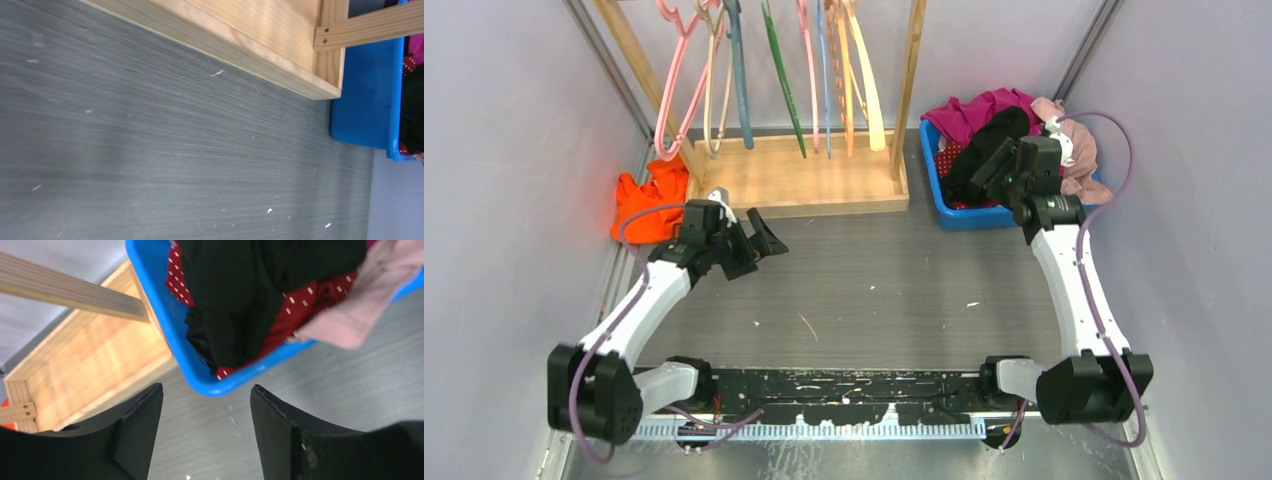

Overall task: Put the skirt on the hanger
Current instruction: Pick up the skirt from the bin.

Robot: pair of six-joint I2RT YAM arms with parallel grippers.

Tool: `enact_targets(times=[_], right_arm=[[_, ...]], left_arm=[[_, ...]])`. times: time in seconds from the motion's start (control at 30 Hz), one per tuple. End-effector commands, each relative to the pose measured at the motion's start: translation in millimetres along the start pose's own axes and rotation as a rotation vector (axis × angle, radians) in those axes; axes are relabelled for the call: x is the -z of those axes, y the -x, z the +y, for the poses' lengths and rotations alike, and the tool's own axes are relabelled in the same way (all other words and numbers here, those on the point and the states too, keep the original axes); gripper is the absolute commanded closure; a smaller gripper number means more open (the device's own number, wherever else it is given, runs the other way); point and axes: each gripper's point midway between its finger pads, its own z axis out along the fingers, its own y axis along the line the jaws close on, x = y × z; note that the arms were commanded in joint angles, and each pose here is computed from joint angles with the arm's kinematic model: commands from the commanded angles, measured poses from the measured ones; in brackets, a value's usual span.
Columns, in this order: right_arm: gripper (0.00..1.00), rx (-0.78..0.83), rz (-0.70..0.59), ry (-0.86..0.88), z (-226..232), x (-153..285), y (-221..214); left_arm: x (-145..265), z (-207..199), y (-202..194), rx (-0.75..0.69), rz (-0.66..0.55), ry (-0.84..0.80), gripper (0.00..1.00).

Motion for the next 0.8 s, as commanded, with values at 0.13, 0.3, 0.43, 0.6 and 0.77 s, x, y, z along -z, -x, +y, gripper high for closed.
enact_targets(times=[0.13,0.3,0.43,0.6,0.77], right_arm=[[0.38,0.042,-0.009,-0.012,23,-36,34],[0.38,0.071,0.025,-0.079,11,-49,27],[0.39,0.073,0.048,-0.086,8,-59,18],[0.47,0.069,0.113,-0.085,7,-80,0],[0.80,0.078,0.141,-0.065,12,-86,-4]], left_arm=[[-29,-33,7,-0.108,0.055,-0.115,0.00],[-14,-35,9,-0.170,0.047,-0.086,0.00],[-7,-36,6,-0.181,0.037,-0.086,0.00],[-7,-33,-2,-0.185,0.063,-0.086,0.00],[5,-29,2,-0.250,-0.036,-0.076,0.14]])
